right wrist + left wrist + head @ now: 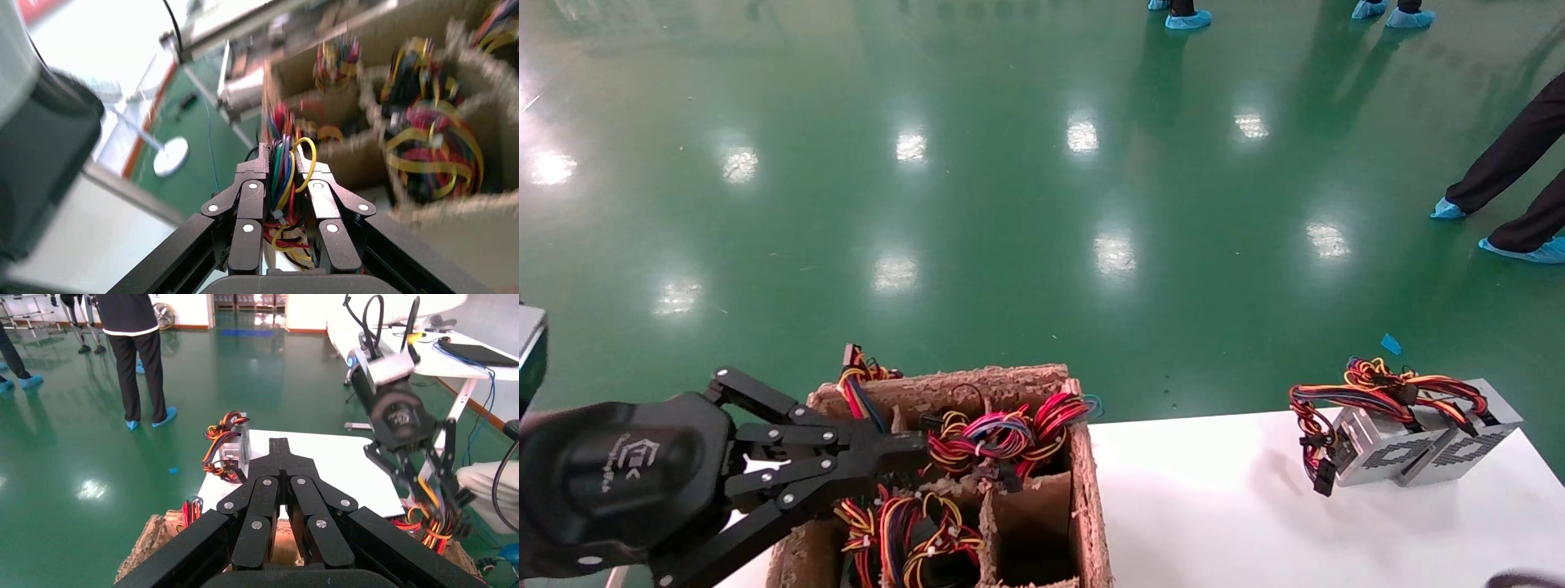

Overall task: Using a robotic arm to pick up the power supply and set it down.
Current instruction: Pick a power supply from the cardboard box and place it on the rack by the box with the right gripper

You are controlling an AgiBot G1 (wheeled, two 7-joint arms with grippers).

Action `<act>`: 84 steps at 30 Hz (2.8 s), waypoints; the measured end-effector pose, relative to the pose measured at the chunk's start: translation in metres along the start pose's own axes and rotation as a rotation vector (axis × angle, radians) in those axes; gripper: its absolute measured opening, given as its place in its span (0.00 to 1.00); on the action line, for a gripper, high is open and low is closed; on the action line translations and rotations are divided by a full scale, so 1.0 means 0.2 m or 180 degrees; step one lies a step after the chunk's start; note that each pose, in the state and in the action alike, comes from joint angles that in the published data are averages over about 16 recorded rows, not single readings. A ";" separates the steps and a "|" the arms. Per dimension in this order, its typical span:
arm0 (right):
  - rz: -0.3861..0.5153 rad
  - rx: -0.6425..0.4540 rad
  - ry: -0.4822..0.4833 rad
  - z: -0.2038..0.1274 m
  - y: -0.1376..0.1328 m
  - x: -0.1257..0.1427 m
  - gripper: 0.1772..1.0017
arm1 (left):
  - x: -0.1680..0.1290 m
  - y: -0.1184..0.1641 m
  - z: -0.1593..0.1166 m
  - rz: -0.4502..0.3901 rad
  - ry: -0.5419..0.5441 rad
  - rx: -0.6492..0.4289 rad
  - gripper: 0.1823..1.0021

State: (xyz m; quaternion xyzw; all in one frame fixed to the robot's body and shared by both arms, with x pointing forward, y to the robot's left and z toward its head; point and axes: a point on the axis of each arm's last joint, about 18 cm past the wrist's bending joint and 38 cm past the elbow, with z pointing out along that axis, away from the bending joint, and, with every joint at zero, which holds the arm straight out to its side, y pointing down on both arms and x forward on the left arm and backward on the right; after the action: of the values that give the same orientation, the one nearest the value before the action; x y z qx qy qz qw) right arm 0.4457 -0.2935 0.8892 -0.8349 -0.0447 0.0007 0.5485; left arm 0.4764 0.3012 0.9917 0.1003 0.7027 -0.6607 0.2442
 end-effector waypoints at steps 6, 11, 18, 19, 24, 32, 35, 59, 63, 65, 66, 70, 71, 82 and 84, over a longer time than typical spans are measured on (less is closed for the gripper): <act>0.0082 0.0415 0.0003 -0.05 -0.05 -0.03 0.08 | 0.00 0.00 0.00 0.0000 0.0000 0.0000 0.01; 0.0111 0.0795 0.0013 -0.10 -0.10 -0.05 0.08 | 0.00 0.00 0.00 0.0000 0.0000 0.0000 0.01; 0.0117 0.1325 0.0088 -0.19 -0.19 -0.08 0.08 | 0.00 0.00 0.00 0.0000 0.0000 0.0000 0.01; 0.0114 0.1397 0.0106 -0.20 -0.21 -0.09 0.08 | 0.00 0.00 0.00 0.0000 0.0000 0.0000 0.01; 0.0082 0.1730 0.0218 -0.30 -0.28 -0.10 0.08 | 0.00 0.00 0.00 0.0000 0.0000 0.0000 0.01; -0.0041 0.2161 0.0433 -0.45 -0.38 -0.11 0.08 | 0.00 0.00 0.00 0.0000 0.0000 0.0000 0.01; -0.0117 0.2299 0.0502 -0.50 -0.41 -0.10 0.08 | 0.00 0.00 0.00 0.0000 0.0000 0.0000 0.01; -0.0326 0.2836 0.2019 -1.09 -0.37 0.10 0.05 | 0.00 0.00 0.00 0.0000 0.0000 0.0000 0.01; -0.0305 0.2809 0.2464 -1.22 -0.32 0.12 0.05 | 0.00 0.00 0.00 0.0000 0.0000 0.0000 0.01; -0.0293 0.2783 0.2706 -1.30 -0.29 0.12 0.05 | 0.00 0.00 0.00 0.0000 0.0000 0.0000 0.01; -0.0288 0.2765 0.2836 -1.34 -0.28 0.12 0.05 | 0.00 0.00 0.00 0.0000 0.0000 0.0000 0.01; -0.0265 0.2663 0.3362 -1.49 -0.21 0.09 0.05 | 0.00 0.00 0.00 0.0000 0.0000 0.0000 0.01; -0.0255 0.2634 0.3494 -1.53 -0.20 0.09 0.05 | 0.00 0.00 0.00 0.0000 0.0000 0.0000 0.01; -0.0060 0.2368 0.4631 -1.86 -0.01 -0.01 0.05 | 0.00 0.00 0.00 0.0000 0.0000 0.0000 0.01; -0.0011 0.2338 0.4763 -1.89 0.03 -0.02 0.04 | 0.00 0.00 0.00 0.0000 0.0000 0.0000 0.01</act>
State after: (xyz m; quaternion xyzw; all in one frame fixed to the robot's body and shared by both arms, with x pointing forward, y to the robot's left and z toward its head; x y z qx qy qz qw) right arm 0.4609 -0.6429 1.0346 -0.3828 0.3333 -0.5406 0.6709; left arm 0.4764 0.3012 0.9917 0.1003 0.7027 -0.6607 0.2442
